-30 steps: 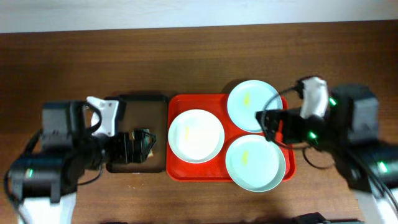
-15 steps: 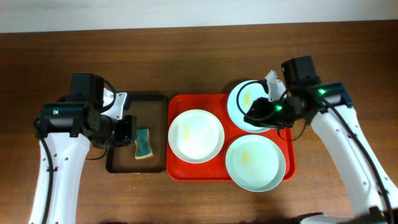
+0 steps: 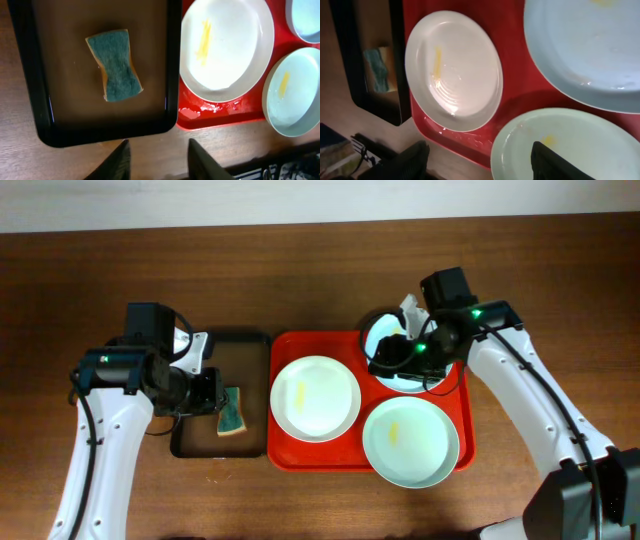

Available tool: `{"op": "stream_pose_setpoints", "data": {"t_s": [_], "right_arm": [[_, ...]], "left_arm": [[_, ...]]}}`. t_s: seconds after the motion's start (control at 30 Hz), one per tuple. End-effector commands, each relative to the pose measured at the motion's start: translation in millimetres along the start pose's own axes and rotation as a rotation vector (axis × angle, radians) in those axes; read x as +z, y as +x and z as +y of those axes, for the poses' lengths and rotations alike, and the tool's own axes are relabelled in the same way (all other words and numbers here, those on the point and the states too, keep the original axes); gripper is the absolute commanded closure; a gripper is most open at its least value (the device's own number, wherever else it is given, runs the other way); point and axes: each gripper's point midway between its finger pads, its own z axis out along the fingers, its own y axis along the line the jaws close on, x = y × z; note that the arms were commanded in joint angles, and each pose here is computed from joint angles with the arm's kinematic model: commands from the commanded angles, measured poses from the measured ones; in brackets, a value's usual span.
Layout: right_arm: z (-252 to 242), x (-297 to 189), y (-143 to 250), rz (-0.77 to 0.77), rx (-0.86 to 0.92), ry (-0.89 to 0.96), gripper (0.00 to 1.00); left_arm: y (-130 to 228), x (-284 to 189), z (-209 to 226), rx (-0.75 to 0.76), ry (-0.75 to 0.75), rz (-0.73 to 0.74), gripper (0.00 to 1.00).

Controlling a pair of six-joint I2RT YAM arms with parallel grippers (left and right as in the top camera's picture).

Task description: Clean dirty plates on tray and stack at the side

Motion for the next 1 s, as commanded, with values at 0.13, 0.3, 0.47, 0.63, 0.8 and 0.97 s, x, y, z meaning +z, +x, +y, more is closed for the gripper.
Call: {"op": "stream_pose_setpoints", "data": {"t_s": [0.13, 0.3, 0.47, 0.63, 0.8, 0.97], "right_arm": [[2.1, 11.4, -3.4, -0.038, -0.004, 0.129, 0.33], [5.2, 16.2, -8.9, -0.094, 0.001, 0.206, 0.33], [9.0, 27.6, -14.0, -0.132, 0.004, 0.209, 0.34], [2.3, 49.6, -10.8, -0.090, 0.016, 0.225, 0.44], [-13.5, 75.4, -3.6, -0.015, 0.048, 0.262, 0.58], [-25.5, 96.6, 3.0, 0.047, 0.069, 0.285, 0.58]], "left_arm": [[1.3, 4.6, 3.9, -0.022, -0.007, 0.005, 0.62], [1.2, 4.6, 3.9, -0.023, -0.007, 0.005, 0.62], [1.2, 4.6, 3.9, -0.023, -0.007, 0.005, 0.63], [1.2, 4.6, 3.9, -0.023, -0.007, 0.005, 0.64], [1.2, 4.6, 3.9, -0.023, -0.007, 0.005, 0.65], [1.2, 4.6, 3.9, -0.023, -0.007, 0.005, 0.65]]}}
